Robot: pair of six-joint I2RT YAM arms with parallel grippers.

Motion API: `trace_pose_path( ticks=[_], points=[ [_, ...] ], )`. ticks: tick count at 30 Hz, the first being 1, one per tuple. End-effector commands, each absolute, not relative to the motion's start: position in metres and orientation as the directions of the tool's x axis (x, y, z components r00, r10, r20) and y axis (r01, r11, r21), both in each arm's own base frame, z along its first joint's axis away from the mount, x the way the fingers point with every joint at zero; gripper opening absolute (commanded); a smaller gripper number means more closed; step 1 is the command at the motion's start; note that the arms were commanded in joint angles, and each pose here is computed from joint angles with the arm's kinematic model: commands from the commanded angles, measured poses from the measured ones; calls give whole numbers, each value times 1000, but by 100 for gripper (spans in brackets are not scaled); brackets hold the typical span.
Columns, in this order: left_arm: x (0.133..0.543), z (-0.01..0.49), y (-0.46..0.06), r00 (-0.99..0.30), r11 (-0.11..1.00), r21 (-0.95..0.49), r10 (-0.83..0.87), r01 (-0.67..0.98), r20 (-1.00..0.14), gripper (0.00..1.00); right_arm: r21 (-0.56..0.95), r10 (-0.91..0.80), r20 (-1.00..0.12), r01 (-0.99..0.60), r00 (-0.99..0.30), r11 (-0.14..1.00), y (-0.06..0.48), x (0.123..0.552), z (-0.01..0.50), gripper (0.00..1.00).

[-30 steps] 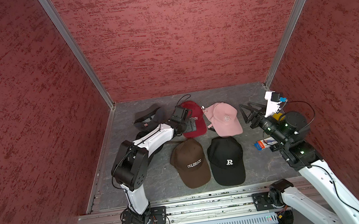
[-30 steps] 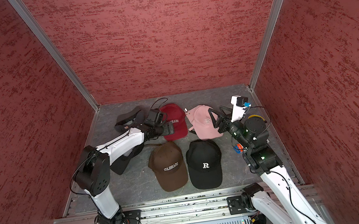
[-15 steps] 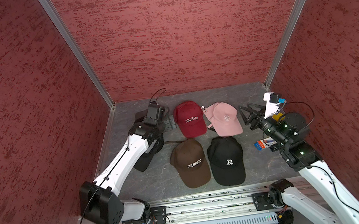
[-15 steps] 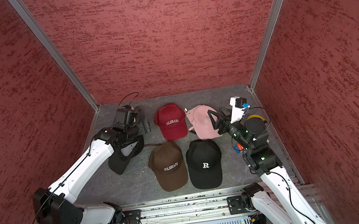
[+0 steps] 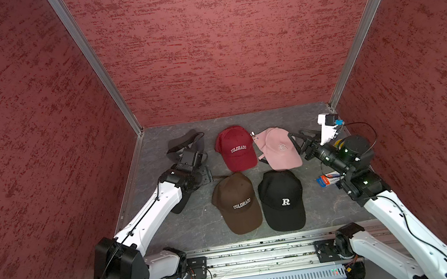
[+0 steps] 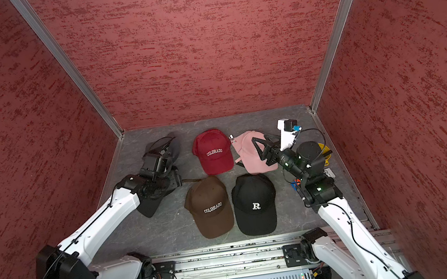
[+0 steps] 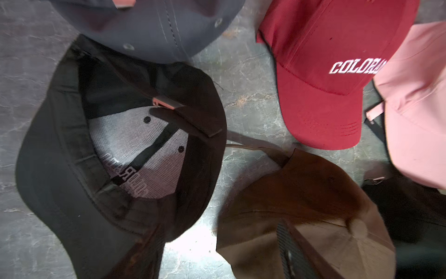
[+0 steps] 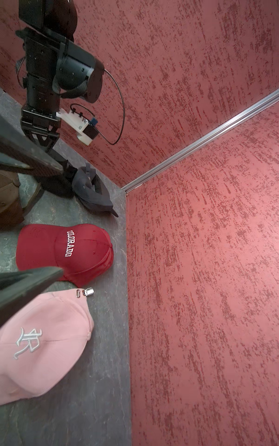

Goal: Open the adjustable buckle of the baseball cap
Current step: Pick up the baseball cap from the center of the board.

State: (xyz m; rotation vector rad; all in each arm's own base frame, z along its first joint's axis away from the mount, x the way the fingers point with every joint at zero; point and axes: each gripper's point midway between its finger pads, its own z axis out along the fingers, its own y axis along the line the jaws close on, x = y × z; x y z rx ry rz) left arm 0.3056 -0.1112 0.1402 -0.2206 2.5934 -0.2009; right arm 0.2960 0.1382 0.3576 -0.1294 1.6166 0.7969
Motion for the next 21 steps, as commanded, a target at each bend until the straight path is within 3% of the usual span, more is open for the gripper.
trace_pose_path(
  ticks=[1,9,14,18,21],
  points=[
    [323,132,-117,-840,978,-188,-179,-94,-512,74,414,366,-909,-534,-200,737,139,290,367,60],
    [351,117,-123,-837,976,-203,-173,-75,-519,59,427,383,-903,-508,-195,748,131,284,366,59],
    [357,117,-134,-822,960,-273,-199,-56,-533,34,434,390,-900,-498,-196,750,130,284,363,59],
    [354,129,-137,-813,959,-278,-199,-47,-547,8,441,396,-896,-507,-201,741,132,285,363,58],
    [347,148,-141,-789,962,-271,-185,-25,-586,0,441,396,-896,-510,-202,738,133,286,363,58]
  ],
)
